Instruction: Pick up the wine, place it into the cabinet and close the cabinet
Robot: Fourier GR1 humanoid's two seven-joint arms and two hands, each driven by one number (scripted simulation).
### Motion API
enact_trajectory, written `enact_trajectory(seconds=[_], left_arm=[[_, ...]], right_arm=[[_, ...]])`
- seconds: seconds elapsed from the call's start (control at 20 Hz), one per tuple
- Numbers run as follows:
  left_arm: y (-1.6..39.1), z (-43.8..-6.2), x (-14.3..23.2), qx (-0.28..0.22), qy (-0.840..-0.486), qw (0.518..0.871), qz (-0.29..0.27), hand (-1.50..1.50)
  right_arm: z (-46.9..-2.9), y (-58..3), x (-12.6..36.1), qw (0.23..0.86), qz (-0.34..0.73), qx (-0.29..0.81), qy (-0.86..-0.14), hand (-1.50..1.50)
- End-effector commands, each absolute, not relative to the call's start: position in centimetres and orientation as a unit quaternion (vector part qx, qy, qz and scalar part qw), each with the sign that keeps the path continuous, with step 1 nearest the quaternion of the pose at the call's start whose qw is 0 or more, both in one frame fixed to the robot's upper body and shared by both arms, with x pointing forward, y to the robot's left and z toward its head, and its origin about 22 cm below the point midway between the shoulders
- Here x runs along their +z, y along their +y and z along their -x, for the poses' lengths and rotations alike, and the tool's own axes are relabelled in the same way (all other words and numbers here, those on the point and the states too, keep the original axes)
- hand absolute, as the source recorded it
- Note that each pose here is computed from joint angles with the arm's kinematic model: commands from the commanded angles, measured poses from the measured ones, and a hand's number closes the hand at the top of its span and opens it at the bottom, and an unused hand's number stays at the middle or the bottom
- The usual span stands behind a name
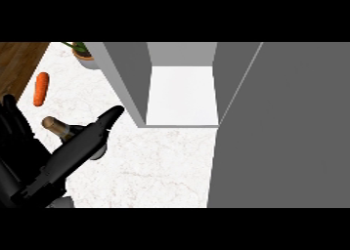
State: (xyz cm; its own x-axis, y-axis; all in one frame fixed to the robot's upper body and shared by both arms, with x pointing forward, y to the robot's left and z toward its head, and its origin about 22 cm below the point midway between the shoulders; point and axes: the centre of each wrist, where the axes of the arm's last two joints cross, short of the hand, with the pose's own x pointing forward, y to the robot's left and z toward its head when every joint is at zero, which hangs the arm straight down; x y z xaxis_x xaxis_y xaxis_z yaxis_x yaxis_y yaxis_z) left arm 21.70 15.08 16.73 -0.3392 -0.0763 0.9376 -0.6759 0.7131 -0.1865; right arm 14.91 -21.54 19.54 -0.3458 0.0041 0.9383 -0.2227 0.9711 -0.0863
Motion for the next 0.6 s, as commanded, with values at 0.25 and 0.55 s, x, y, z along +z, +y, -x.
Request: enact_trajectory(seconds=[0.25,0.55], left_arm=[[18.5,-21.2,15.3,0.325,-0.735,0.547,-0.235,-1.5],[18.4,-19.3,12.8,0.327,-0.716,0.579,-0.213,-1.5]], right_arm=[[-12.2,-21.6,20.9,0.558,-0.087,0.102,-0.819,-1.5],[-11.1,-21.8,21.5,0.551,-0.085,0.1,-0.824,-1.5]])
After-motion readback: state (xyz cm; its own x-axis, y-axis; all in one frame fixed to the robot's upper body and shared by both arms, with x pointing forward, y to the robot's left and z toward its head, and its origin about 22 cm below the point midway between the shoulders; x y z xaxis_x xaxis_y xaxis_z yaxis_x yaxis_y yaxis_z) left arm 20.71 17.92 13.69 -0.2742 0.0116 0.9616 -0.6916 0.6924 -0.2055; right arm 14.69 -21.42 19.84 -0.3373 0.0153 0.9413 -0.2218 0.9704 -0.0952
